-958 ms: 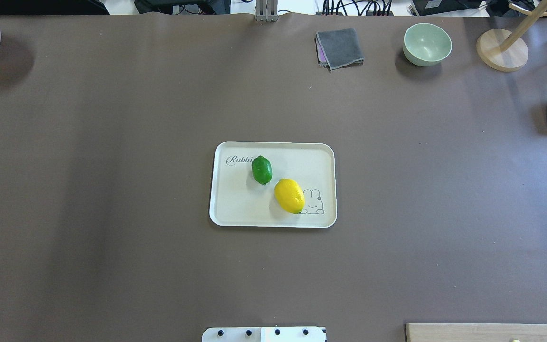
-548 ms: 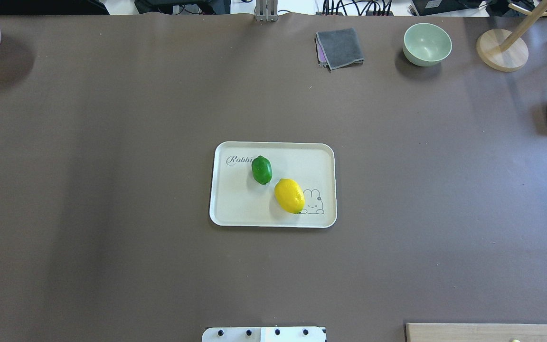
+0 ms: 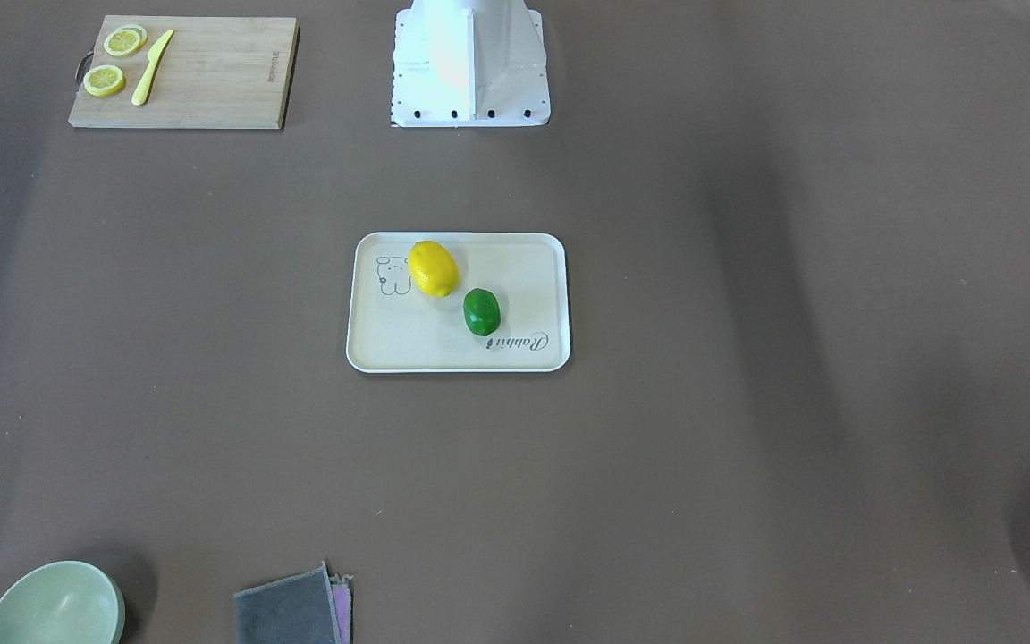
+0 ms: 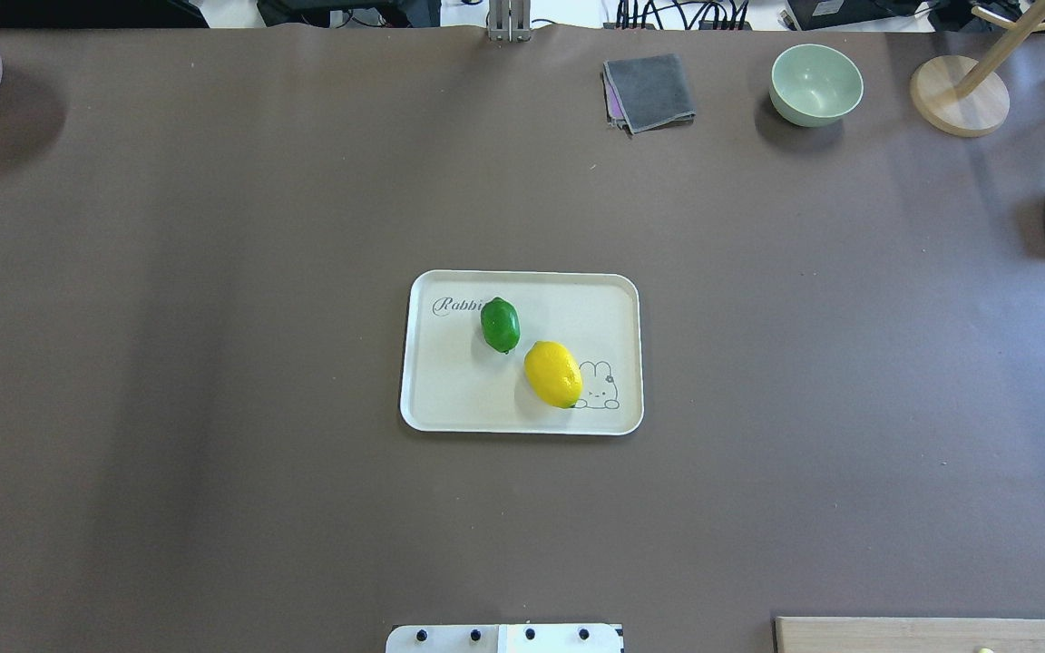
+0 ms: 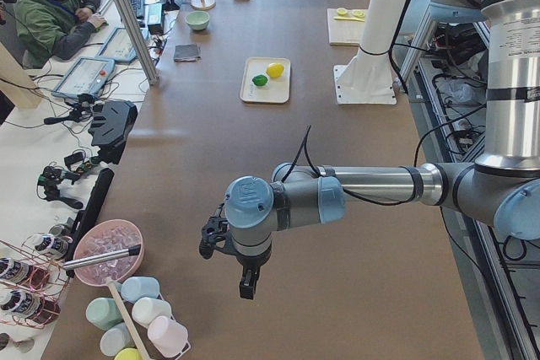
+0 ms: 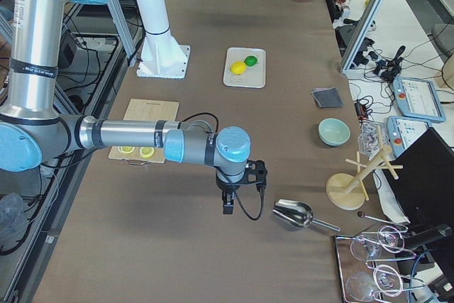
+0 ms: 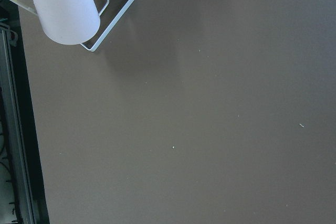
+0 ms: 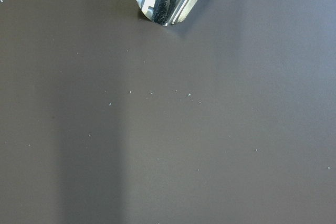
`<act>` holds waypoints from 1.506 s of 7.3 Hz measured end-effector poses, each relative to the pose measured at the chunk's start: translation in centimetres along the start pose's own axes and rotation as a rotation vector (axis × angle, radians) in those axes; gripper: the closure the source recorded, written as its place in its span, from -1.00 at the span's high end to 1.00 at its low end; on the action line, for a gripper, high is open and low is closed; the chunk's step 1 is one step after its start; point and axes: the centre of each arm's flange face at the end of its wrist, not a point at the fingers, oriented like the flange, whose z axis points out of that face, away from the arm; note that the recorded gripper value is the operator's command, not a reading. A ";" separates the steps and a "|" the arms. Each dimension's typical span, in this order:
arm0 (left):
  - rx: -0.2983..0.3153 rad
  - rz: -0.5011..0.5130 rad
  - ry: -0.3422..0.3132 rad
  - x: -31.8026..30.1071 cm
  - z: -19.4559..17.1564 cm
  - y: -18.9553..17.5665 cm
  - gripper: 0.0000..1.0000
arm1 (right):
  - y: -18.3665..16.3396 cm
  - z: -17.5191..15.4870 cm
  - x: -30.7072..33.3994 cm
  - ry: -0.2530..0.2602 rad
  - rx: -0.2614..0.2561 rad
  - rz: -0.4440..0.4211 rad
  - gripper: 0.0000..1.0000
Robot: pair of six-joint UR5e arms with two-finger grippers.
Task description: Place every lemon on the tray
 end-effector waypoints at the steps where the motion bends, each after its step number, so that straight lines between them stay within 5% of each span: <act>1: -0.001 0.004 -0.002 0.0 0.1 0.1 0.95 | -0.2 0.0 -0.1 0.002 -0.004 0.001 1.00; 5: 0.020 0.033 -0.002 1.5 0.1 -1.2 0.95 | -0.1 0.2 -0.2 0.000 -0.008 0.000 1.00; 8: 0.036 -0.056 -0.007 5.9 2.6 -4.0 0.95 | 0.0 0.3 -0.2 -0.002 -0.009 -0.002 1.00; 11: 0.057 -0.063 0.051 7.9 2.4 -3.1 0.95 | 0.0 0.3 -0.4 -0.006 -0.011 -0.004 1.00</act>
